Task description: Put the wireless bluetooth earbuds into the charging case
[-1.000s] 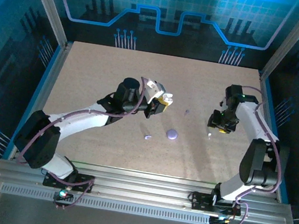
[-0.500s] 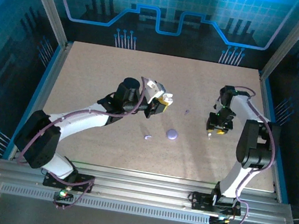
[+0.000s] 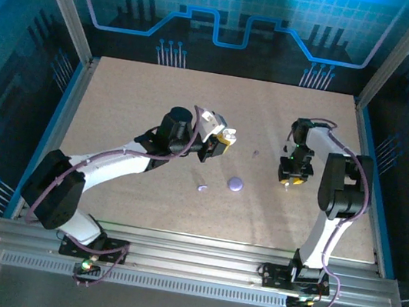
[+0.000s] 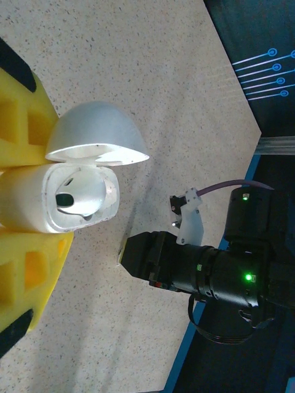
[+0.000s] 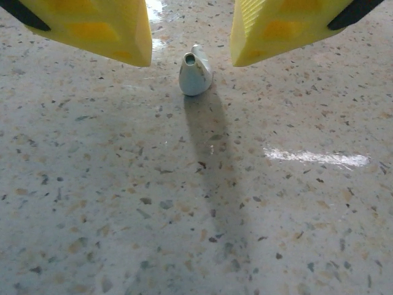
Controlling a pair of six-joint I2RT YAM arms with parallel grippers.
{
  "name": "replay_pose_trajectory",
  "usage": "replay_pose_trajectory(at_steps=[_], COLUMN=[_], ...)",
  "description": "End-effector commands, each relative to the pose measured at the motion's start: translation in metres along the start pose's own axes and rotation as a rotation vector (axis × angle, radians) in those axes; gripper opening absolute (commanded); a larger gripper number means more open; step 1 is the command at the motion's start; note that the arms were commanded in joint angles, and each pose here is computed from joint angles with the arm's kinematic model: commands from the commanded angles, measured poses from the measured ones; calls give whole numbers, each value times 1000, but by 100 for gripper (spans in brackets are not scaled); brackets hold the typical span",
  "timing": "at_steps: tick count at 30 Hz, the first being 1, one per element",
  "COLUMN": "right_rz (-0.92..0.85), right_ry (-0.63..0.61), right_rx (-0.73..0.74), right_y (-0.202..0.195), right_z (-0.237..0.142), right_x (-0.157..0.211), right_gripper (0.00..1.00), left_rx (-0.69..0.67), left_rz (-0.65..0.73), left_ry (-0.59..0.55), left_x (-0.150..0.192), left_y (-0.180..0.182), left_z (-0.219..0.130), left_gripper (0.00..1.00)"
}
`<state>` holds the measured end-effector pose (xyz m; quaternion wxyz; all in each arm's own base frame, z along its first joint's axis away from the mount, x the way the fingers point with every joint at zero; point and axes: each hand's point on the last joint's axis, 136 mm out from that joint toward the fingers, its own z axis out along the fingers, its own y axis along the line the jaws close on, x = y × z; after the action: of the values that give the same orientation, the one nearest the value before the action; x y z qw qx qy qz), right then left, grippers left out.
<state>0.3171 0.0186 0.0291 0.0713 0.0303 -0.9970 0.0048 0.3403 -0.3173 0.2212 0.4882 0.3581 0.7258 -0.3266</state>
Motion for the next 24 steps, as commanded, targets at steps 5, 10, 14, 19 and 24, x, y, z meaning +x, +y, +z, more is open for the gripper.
replay_pose_trajectory(at_steps=[5,10,14,19,24], right_rz=[-67,-81,-85,-89,-95], right_ry=[38,43,59,73,80], right_rx=[13,17,41,51,47], right_y=[6,8,5,3,4], right_z=[5,7,9,12,14], right_x=[-1,-2,1,2,2], right_gripper=[38,37,36,34,30], left_rx=[-15,-16,-17,-19,-20], left_rz=[17,19,19,18,19], left_ry=[-9,-7,-6,-1,3], left_x=[-8,-7,-6,-4,-3], left_y=[3,3,4,4,4], left_z=[0,1,1,1,1], left_gripper=[21,21,20,21,21])
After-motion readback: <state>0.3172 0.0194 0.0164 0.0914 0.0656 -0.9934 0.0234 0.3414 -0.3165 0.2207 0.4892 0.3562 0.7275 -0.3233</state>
